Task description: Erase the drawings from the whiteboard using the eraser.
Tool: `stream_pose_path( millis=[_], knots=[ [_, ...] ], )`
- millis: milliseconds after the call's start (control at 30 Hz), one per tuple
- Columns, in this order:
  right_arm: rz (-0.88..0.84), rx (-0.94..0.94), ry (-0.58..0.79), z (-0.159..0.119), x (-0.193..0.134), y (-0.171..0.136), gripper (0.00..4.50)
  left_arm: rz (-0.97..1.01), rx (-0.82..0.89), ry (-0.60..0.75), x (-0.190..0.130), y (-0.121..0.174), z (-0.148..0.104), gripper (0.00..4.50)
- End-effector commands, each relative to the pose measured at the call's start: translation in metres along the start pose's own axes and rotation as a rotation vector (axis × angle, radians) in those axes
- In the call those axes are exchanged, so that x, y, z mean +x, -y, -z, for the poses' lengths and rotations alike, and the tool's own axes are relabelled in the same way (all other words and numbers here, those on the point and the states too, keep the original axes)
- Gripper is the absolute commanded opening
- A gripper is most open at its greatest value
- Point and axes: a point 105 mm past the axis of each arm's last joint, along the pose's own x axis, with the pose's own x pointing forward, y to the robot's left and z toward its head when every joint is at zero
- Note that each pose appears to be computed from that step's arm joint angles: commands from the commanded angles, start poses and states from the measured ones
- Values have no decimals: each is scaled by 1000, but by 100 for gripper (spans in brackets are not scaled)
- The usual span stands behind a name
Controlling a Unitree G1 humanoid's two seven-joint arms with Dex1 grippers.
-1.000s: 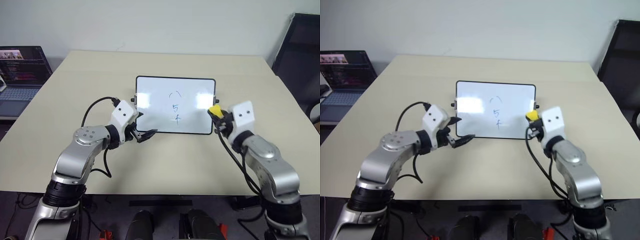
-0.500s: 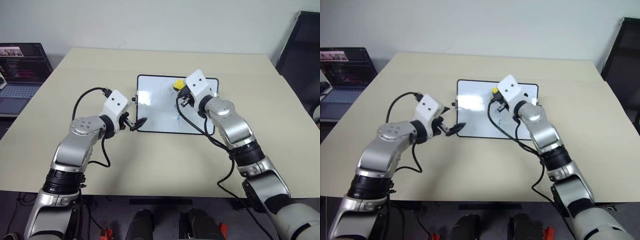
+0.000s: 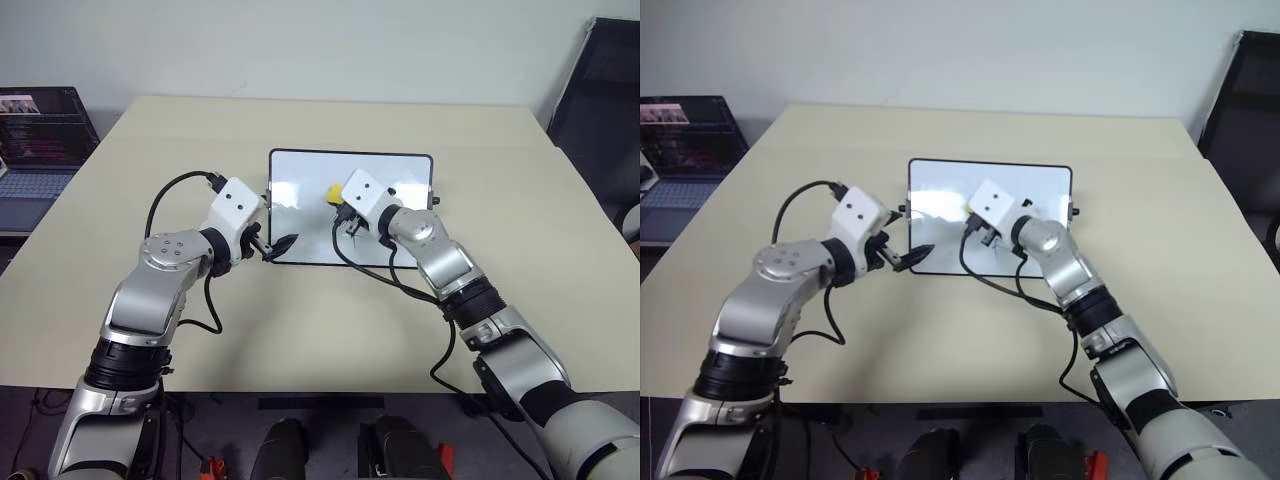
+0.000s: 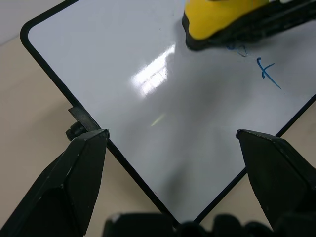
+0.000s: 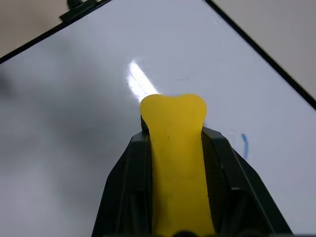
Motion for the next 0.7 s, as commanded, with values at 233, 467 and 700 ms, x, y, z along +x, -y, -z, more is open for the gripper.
stream_pose_path(
  millis=[233, 467, 700],
  knots=[
    [98, -12, -55, 7, -8, 34, 101, 10, 47, 56, -2, 6, -26, 450],
    [24, 43, -126, 29, -22, 20, 101, 15, 43, 58, -1, 5, -23, 450],
    [201, 47, -77, 20, -29, 58, 101, 14, 38, 58, 1, 4, -16, 450]
  ],
)
